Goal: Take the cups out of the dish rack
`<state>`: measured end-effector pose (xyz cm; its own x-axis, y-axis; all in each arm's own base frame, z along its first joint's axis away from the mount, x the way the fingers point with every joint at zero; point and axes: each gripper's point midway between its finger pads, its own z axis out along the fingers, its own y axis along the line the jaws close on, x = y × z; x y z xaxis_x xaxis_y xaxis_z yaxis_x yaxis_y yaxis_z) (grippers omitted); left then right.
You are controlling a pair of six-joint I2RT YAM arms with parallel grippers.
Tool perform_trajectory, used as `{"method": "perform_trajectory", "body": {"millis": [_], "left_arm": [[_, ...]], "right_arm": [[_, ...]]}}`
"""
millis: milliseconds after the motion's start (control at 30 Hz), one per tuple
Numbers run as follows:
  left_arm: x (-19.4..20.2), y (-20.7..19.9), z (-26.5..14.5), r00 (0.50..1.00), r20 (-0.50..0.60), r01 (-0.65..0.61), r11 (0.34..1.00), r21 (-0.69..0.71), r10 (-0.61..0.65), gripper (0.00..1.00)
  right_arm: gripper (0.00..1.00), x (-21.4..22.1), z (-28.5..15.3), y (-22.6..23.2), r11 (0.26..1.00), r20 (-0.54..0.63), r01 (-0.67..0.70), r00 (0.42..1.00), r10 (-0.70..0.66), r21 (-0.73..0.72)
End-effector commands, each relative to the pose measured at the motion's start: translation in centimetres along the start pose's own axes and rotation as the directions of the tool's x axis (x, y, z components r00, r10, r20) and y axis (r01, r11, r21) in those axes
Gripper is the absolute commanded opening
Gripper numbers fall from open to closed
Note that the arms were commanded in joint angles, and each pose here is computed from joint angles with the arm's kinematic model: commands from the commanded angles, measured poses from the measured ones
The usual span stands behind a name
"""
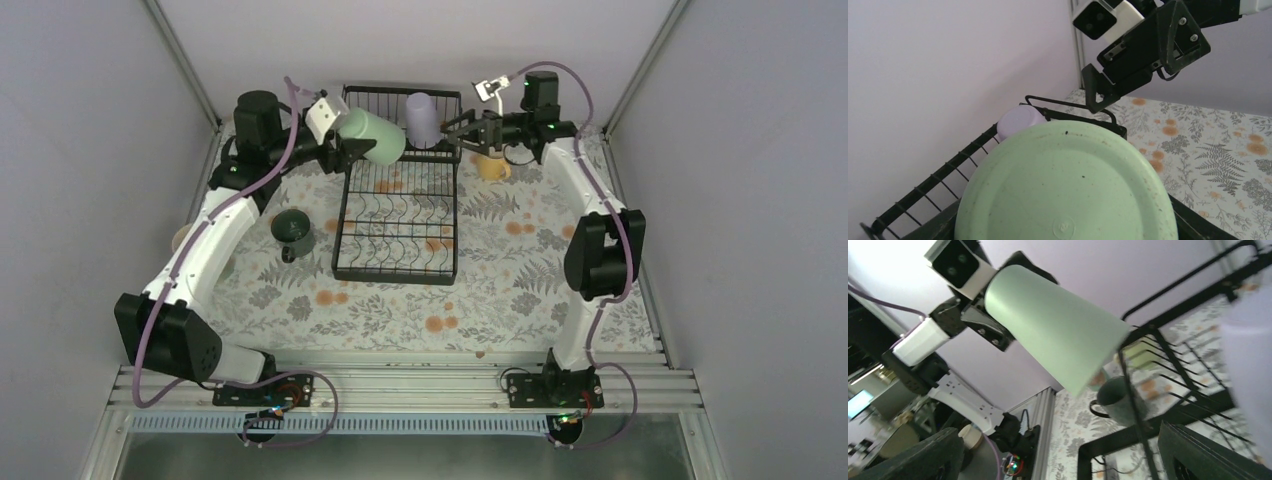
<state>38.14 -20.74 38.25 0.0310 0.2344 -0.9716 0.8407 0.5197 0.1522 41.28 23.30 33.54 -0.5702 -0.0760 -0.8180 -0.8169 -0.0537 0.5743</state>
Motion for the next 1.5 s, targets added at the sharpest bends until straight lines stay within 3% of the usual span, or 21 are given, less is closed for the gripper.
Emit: {"method": "perform_trajectory", "body": {"millis": [0,233,633,733,933,1067,1433,1467], "left_arm": [[-4.5,-1.6,-0.9,0.972,0.192,-0.136,0.991,0.008,0.132,0.46],[-5.0,-3.3,0.3,0.963,0.240,-0.144,0.987,0.066,0.125,0.46],[-5.1,-4.7,0.5,0.959,0.259,-0.146,0.983,0.110,0.114,0.47],[-4.6,-5.0,0.8,0.960,0.256,-0.152,0.980,0.128,0.115,0.50],[-3.6,-5.7,1.6,0.964,0.243,-0.152,0.976,0.158,0.111,0.58],[-3.2,-6.1,2.1,0.966,0.235,-0.153,0.973,0.173,0.110,0.67],[-1.2,-6.4,2.4,0.977,0.162,-0.167,0.972,0.168,0.140,0.91],[-1.4,-6.3,2.1,0.975,0.159,-0.178,0.973,0.150,0.154,0.97]], "right_arm": [[1.00,-0.3,2.4,7.3,0.946,-0.086,0.029,0.994,-0.060,-0.322],[1.00,0.1,5.3,8.6,0.925,-0.128,0.018,0.989,-0.072,-0.380],[1.00,0.0,6.4,12.8,0.902,-0.135,0.072,0.981,-0.142,-0.427],[0.96,0.0,6.4,13.9,0.903,-0.152,0.063,0.978,-0.140,-0.425],[0.70,-0.4,6.0,16.4,0.896,-0.151,0.097,0.972,-0.178,-0.433],[0.43,-0.4,6.1,17.4,0.894,-0.153,0.103,0.970,-0.187,-0.437],[0.05,-0.8,5.2,20.7,0.882,-0.143,0.170,0.956,-0.256,-0.440],[0.03,-0.8,4.9,20.5,0.887,-0.149,0.172,0.955,-0.257,-0.427]]}}
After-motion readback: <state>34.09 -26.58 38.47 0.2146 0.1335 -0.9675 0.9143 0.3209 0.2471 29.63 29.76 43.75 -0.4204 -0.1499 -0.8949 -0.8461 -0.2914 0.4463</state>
